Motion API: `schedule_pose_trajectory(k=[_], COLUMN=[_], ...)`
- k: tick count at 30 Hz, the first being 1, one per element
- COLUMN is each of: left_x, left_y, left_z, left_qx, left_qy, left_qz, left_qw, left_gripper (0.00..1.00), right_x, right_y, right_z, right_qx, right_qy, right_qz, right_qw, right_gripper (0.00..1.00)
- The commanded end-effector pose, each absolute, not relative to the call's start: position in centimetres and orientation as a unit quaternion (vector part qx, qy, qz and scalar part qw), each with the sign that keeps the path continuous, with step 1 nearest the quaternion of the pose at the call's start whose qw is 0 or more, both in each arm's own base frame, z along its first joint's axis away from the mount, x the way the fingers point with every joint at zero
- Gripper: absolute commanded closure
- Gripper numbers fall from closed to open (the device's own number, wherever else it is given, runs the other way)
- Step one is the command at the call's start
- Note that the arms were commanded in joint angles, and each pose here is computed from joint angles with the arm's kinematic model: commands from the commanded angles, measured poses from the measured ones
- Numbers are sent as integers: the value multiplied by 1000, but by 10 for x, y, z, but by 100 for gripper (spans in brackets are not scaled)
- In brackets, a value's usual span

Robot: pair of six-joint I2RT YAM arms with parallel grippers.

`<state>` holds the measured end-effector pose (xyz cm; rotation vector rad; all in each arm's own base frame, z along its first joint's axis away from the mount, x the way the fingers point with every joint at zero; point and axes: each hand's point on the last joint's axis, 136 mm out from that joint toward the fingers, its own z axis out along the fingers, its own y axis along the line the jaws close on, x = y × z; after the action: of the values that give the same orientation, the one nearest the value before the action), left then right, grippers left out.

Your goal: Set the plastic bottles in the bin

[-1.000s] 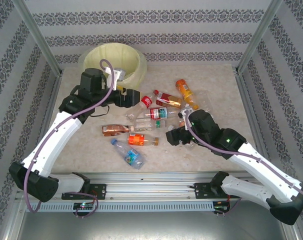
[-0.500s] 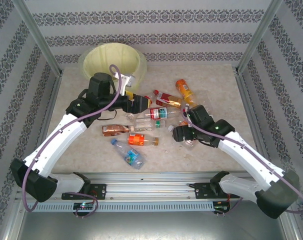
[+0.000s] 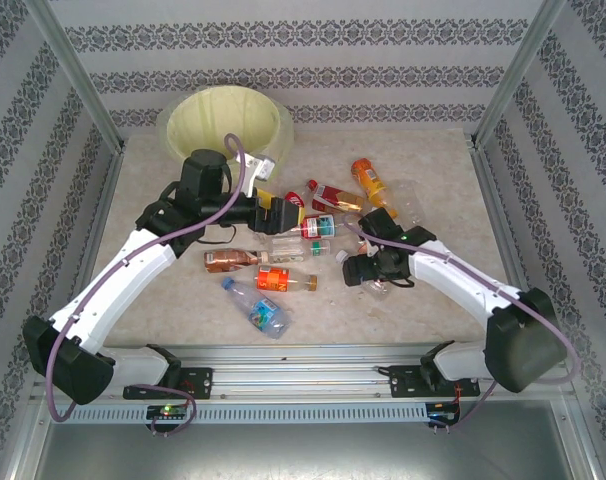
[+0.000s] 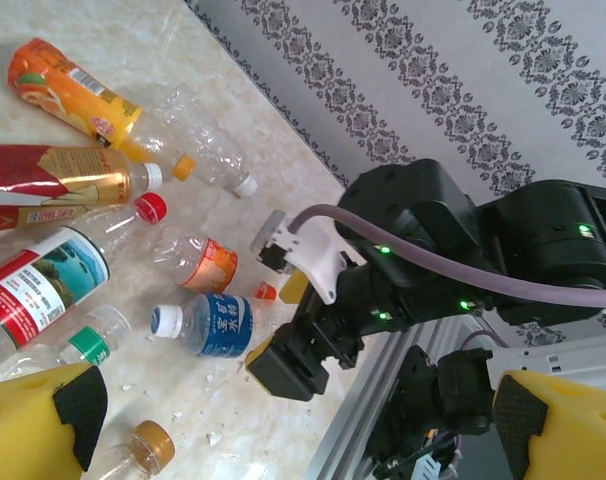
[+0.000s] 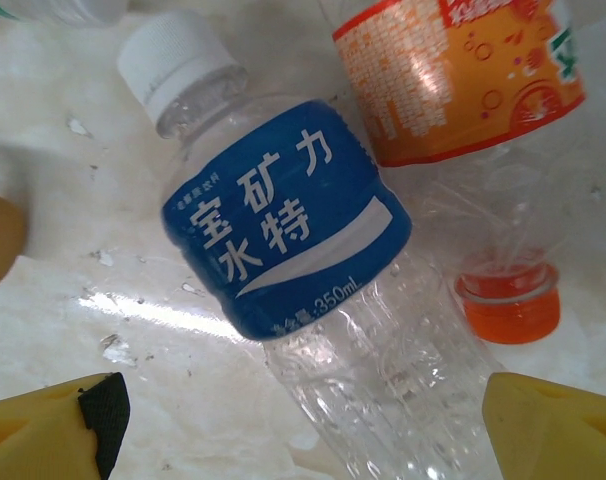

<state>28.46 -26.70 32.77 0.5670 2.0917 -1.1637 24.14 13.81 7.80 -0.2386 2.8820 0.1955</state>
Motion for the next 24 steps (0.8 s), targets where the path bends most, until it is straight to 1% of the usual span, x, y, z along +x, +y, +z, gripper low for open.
schedule_pose_trajectory(k=[1, 11, 18, 24], left_x=[271, 272, 274, 272], left_y=[-276, -269, -266, -264], left_z=[340, 332, 325, 326], left_qx=[236, 237, 232, 232], left_qy=[779, 787, 796, 795], left_qz=[-473, -449, -436, -435], left_qw=[338, 350, 351, 355], left_gripper=[0, 0, 0, 0], right_x=[243, 224, 224, 224], right_y=[137, 141, 142, 143], right_z=[69, 42, 34, 30], right_qx=[-87, -97, -97, -101], right_qy=[988, 992, 993, 993], right_qz=[62, 45, 35, 20], right_qw=[110, 69, 63, 59], right_gripper=[8, 9, 17, 21])
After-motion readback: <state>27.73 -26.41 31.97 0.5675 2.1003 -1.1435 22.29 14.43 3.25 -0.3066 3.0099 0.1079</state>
